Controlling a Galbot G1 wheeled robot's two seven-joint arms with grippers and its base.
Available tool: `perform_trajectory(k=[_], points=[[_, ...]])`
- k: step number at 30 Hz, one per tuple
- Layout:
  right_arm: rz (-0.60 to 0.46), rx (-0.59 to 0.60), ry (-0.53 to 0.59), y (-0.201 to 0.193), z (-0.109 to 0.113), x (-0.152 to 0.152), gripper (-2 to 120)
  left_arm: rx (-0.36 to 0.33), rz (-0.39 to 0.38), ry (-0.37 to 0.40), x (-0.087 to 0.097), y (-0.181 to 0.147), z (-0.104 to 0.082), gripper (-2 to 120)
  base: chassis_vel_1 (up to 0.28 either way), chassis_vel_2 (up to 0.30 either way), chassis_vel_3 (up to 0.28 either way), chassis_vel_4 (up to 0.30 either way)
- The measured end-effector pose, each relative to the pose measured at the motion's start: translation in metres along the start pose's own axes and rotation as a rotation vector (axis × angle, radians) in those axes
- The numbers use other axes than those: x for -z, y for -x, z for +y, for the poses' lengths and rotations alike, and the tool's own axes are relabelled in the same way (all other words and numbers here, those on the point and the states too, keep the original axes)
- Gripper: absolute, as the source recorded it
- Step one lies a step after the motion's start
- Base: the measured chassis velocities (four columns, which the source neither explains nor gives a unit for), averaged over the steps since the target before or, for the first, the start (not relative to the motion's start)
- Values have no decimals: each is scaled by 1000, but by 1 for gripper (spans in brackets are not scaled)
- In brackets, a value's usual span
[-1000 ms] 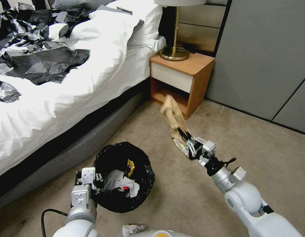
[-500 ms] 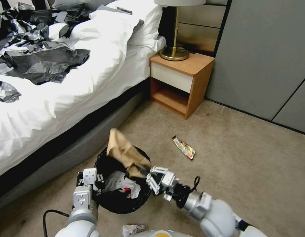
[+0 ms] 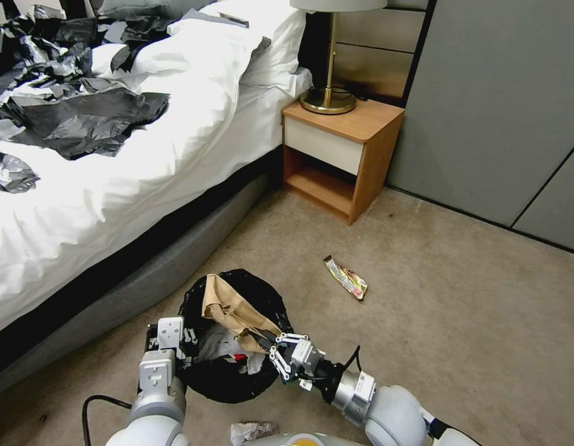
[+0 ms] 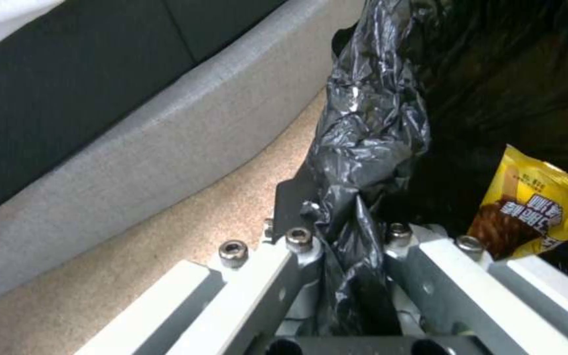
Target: Pick up the trash bin, then pick up the garbage from the floor and place it into the trash bin.
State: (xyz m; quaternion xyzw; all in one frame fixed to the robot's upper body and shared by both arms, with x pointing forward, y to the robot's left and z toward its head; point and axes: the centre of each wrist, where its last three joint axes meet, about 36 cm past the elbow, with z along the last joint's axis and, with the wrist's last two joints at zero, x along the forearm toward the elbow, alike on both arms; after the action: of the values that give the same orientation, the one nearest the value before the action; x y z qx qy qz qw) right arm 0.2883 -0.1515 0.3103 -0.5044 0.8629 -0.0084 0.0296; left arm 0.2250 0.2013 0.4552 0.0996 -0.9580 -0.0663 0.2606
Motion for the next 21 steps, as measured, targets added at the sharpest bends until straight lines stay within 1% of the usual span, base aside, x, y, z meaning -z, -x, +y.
perform_trajectory(k=[2,3,5,6,8,9,13,14,17,18,19,20,21], points=[[4,-1,-2,-1,0,0,28,0,-1,0,0,0,0,1,0,0,0,0],[4,-1,-2,-1,0,0,28,0,-1,0,0,0,0,1,0,0,0,0],[10,0,-7,-4,-2,-1,36,-1,-1,0,0,0,0,1,0,0,0,0],[10,0,-7,-4,-2,-1,36,-1,-1,0,0,0,0,1,0,0,0,0],[14,1,-11,-6,-3,0,47,-1,-2,0,0,0,0,1,0,0,0,0],[14,1,-11,-6,-3,0,47,-1,-2,0,0,0,0,1,0,0,0,0],[15,5,-14,-6,-4,4,68,-2,-6,-3,2,1,0,1,0,0,0,0],[15,5,-14,-6,-4,4,68,-2,-6,-3,2,1,0,1,0,0,0,0],[20,6,-14,-8,-4,4,83,-3,-7,-4,2,0,0,1,0,0,0,0],[20,6,-14,-8,-4,4,83,-3,-7,-4,2,0,0,1,0,0,0,0],[20,6,-14,-8,-4,4,86,-3,-7,-4,2,0,0,1,0,0,0,0],[20,6,-15,-8,-4,4,92,-3,-8,-4,3,0,0,1,0,0,0,0],[20,6,-15,-8,-4,4,92,-3,-8,-4,3,0,0,1,0,0,0,0]])
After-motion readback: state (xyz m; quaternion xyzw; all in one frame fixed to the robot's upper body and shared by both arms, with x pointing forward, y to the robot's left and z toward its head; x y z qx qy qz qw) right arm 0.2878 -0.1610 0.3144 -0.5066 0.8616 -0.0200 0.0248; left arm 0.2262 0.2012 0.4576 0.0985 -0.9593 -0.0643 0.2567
